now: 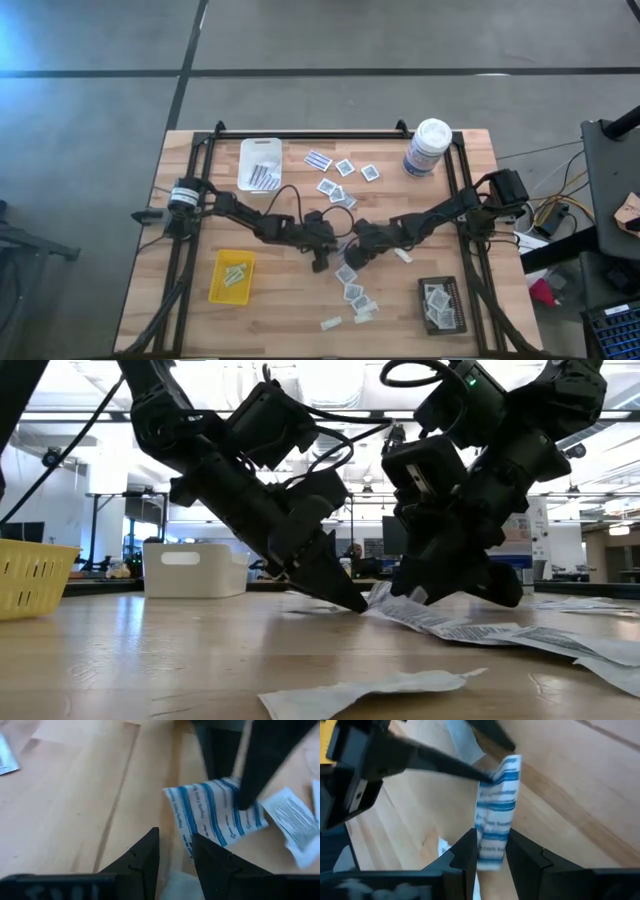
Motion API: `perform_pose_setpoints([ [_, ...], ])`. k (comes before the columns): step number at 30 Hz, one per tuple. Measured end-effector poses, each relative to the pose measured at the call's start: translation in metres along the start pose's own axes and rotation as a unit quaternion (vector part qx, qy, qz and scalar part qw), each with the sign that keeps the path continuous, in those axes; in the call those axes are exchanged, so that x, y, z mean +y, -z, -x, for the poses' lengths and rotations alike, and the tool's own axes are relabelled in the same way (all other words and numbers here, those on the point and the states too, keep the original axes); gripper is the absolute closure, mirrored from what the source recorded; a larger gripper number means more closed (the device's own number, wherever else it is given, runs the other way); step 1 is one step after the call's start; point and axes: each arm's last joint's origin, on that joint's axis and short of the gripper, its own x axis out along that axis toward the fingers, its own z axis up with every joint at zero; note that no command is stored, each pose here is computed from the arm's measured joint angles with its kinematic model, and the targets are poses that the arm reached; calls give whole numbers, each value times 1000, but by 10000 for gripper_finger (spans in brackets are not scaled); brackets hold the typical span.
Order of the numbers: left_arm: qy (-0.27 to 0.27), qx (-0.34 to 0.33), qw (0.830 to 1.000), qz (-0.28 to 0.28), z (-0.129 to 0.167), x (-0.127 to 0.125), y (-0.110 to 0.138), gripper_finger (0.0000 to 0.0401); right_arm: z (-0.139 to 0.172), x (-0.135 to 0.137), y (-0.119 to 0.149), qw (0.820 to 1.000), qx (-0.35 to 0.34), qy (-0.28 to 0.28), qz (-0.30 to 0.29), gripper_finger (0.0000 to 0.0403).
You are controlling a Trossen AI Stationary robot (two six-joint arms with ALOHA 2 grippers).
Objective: Pick & Place First Aid Supplies
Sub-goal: Put the blue bandage into the white bin
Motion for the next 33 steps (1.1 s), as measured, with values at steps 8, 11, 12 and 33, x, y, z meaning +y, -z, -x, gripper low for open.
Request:
perform_pose_setpoints([
  [8, 42, -1, 998, -43, 7, -11, -4, 279, 0, 4, -6, 999, 14, -37, 20, 312],
  [11, 42, 0, 998, -45, 7, -11, -4, 279, 1, 6, -6, 998, 23, -51, 20, 312],
  [12, 40, 0, 998, -45, 7, -11, -4, 279, 1, 6, -6, 998, 25, -52, 20, 314],
  [33, 31, -3, 999, -31, 7, -11, -4, 279, 1, 5, -5, 997, 38, -52, 42, 394],
])
